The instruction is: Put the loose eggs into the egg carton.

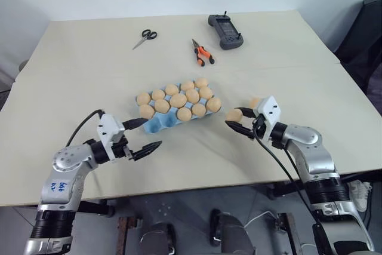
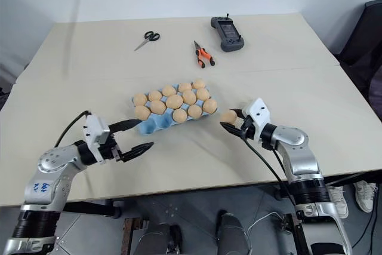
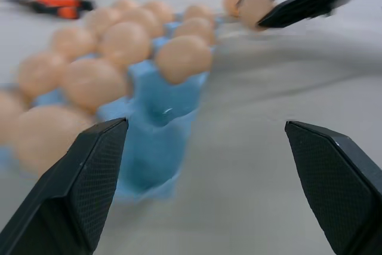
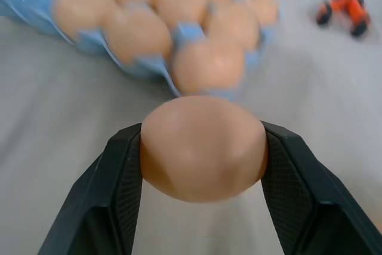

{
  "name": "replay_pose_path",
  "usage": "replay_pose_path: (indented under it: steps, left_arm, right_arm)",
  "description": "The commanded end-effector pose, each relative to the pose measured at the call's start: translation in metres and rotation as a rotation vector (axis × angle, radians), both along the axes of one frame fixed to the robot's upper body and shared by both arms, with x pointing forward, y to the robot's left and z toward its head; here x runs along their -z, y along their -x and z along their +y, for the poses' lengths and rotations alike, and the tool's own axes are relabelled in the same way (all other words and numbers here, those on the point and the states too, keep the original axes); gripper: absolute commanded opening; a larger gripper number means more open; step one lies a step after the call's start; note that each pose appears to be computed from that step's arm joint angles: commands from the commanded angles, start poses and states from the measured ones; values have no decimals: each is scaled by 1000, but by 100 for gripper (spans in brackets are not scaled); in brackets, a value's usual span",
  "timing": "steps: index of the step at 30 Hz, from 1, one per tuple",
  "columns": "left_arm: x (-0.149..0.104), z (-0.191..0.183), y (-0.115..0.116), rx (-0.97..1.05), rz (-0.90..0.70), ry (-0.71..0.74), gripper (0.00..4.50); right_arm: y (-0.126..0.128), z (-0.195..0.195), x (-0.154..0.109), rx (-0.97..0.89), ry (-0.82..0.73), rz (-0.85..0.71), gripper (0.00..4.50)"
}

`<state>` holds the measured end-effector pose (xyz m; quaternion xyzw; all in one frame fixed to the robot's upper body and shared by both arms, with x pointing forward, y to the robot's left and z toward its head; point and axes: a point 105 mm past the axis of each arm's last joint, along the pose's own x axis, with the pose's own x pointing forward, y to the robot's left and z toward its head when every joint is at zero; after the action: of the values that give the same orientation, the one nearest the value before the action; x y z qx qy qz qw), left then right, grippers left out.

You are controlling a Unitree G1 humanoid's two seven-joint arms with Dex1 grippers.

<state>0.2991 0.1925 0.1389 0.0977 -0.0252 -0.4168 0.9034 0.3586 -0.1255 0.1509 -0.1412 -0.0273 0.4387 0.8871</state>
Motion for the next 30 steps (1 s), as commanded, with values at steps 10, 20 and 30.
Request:
replay_pose_path:
  steps: [10,20,30]
  left_arm:
    - [1,48,15,-198,-11,1,450]
    - [-4,38,16,-179,-26,12,450]
    - [-11,-9,4,26,-44,-13,450]
  right_arm:
    - [6,129,-48,-210,55,-139,241]
    - [-3,149,-47,-194,0,-64,409]
    - [18,62,-54,-96,-32,-136,448]
